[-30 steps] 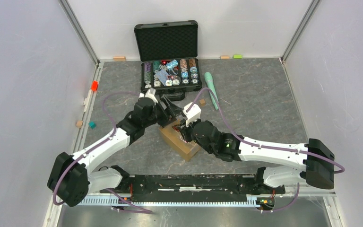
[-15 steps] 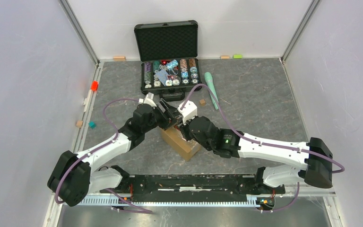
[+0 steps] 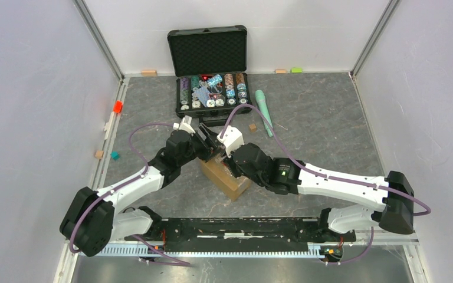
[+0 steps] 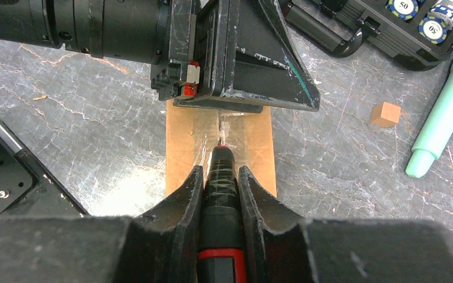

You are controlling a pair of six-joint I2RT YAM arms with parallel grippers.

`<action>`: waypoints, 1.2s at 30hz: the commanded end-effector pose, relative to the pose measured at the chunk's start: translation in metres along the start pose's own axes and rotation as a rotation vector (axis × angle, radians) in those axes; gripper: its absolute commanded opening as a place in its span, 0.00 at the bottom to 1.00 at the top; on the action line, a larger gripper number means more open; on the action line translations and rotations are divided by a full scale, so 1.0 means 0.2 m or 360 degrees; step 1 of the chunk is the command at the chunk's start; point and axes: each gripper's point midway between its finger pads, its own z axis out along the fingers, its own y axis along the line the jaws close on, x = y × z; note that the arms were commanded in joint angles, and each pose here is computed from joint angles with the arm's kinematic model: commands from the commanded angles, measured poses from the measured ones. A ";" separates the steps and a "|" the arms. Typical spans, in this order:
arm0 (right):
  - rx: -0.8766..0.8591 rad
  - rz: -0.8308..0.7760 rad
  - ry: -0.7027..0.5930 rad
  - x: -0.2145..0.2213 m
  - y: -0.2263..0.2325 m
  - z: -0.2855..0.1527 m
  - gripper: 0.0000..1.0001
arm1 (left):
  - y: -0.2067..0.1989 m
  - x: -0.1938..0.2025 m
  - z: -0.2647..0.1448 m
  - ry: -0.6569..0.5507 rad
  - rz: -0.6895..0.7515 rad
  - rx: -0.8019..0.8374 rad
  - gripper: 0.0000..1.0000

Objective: Unpack the express box

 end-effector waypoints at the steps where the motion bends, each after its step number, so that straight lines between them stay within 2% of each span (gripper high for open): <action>1: -0.0098 -0.0090 0.0203 0.16 0.06 -0.05 0.00 | 0.47 0.11 -0.03 0.0085 0.0019 -0.0494 0.80; 10: -0.0097 -0.0044 0.0157 0.14 0.04 -0.16 0.00 | 0.53 0.11 -0.04 0.0093 0.0040 -0.0540 0.80; 29: -0.0050 0.0020 0.0221 0.31 -0.02 -0.30 0.00 | 0.57 0.10 -0.02 0.0088 0.0065 -0.0567 0.80; 36: 0.0006 0.0022 0.0201 0.34 -0.05 -0.30 0.00 | 0.55 0.01 -0.02 0.0054 0.0086 -0.0572 0.80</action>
